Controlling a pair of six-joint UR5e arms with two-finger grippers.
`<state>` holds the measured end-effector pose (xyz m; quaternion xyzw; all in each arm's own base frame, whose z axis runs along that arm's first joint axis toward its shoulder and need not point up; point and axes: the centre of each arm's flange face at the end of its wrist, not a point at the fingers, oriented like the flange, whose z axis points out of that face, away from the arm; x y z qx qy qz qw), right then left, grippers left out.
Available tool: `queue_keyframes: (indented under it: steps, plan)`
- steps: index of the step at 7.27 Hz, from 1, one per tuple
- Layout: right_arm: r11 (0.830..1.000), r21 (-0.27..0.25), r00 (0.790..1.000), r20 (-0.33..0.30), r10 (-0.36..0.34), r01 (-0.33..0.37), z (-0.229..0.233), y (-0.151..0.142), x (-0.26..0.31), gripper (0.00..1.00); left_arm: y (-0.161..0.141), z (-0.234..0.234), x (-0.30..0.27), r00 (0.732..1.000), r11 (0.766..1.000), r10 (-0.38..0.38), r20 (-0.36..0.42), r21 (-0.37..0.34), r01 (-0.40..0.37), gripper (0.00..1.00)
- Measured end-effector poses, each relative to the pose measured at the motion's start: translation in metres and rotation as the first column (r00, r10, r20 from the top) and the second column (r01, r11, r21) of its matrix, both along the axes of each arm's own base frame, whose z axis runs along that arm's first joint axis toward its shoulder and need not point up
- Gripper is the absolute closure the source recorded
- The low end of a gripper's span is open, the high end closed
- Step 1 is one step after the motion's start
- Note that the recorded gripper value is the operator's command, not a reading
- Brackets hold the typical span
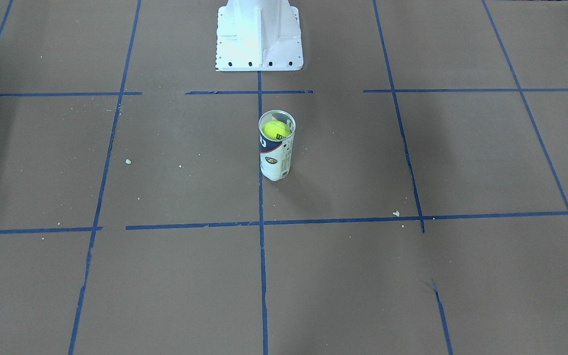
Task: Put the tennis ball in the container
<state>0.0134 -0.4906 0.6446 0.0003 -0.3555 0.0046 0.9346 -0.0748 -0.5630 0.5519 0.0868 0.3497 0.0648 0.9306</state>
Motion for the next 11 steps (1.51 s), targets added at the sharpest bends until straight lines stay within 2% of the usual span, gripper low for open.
queue_keyframes:
  steps: [2, 5, 7, 8, 11]
  plan:
    - [1.0, 0.0, 1.0, 0.0, 0.0, 0.0, 0.0, 0.0, 0.0, 0.0, 0.027, 0.077, -0.047, 0.999, 0.999, 0.04, 0.005, -0.034, -0.04, 0.0]
    - [1.0, 0.0, 1.0, 0.0, 0.0, 0.0, 0.0, 0.0, 0.0, 0.0, 0.086, 0.152, -0.051, 1.0, 0.994, 0.022, -0.004, -0.104, -0.023, 0.0]
    - [1.0, 0.0, 1.0, 0.0, 0.0, 0.0, 0.0, 0.0, 0.0, 0.0, 0.084, 0.151, -0.047, 0.997, 0.983, -0.077, -0.001, -0.168, 0.076, 0.0]
    - [1.0, 0.0, 1.0, 0.0, 0.0, 0.0, 0.0, 0.0, 0.0, 0.0, 0.077, 0.146, -0.036, 0.995, 0.977, -0.097, 0.001, -0.19, 0.095, 0.0]
    - [1.0, 0.0, 1.0, 0.0, 0.0, 0.0, 0.0, 0.0, 0.0, 0.0, 0.069, 0.141, -0.008, 0.997, 0.972, -0.081, 0.0, -0.22, 0.079, 0.0]
